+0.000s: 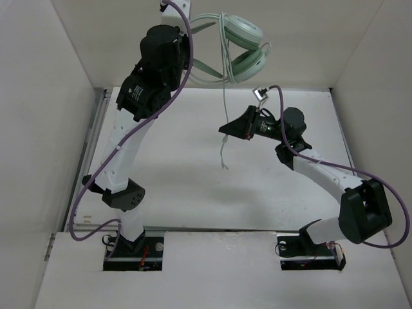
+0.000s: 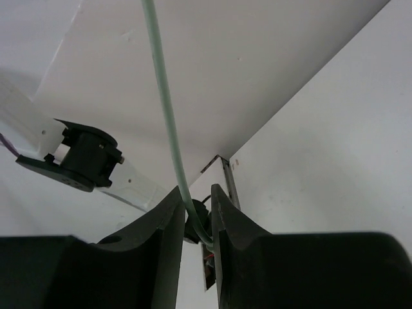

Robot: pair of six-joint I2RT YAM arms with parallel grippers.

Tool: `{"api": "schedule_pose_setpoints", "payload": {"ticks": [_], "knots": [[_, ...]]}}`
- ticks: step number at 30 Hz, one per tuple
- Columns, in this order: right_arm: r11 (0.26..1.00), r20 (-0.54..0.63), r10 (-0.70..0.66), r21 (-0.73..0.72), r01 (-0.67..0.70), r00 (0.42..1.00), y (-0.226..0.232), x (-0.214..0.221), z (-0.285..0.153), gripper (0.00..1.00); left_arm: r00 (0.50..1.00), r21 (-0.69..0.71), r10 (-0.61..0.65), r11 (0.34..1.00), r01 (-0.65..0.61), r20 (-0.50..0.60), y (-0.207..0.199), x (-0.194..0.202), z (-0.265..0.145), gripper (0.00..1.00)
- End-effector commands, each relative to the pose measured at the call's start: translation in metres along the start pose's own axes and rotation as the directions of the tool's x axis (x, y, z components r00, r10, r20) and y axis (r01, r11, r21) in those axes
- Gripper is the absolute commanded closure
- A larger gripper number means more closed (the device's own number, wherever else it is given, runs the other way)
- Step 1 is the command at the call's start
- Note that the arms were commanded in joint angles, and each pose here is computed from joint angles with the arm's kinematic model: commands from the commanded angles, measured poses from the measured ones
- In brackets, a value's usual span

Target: Wrap the headphones

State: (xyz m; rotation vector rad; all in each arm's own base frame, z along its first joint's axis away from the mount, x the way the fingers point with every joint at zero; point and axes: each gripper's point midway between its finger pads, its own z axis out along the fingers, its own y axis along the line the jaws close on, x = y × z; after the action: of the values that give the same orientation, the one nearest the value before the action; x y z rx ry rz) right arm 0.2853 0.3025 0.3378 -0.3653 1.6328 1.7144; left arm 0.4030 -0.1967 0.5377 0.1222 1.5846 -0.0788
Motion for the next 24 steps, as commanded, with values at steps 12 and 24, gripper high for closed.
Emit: {"api": "schedule_pose_setpoints", "payload": {"ticks": [12, 24], "knots": [[0.974, -0.009, -0.168, -0.156, 0.164, 0.986, 0.069, -0.014, -0.008, 1.0, 0.98, -0.28, 0.023, 0.959, 0.034, 0.196, 0.049, -0.047, -0.001, 1.0], [0.88, -0.1, -0.474, -0.019, 0.475, 0.875, 0.093, -0.059, -0.026, 1.0, 0.963, -0.303, 0.269, 0.92, -0.249, 0.025, 0.042, 0.02, 0.009, 1.0]]}}
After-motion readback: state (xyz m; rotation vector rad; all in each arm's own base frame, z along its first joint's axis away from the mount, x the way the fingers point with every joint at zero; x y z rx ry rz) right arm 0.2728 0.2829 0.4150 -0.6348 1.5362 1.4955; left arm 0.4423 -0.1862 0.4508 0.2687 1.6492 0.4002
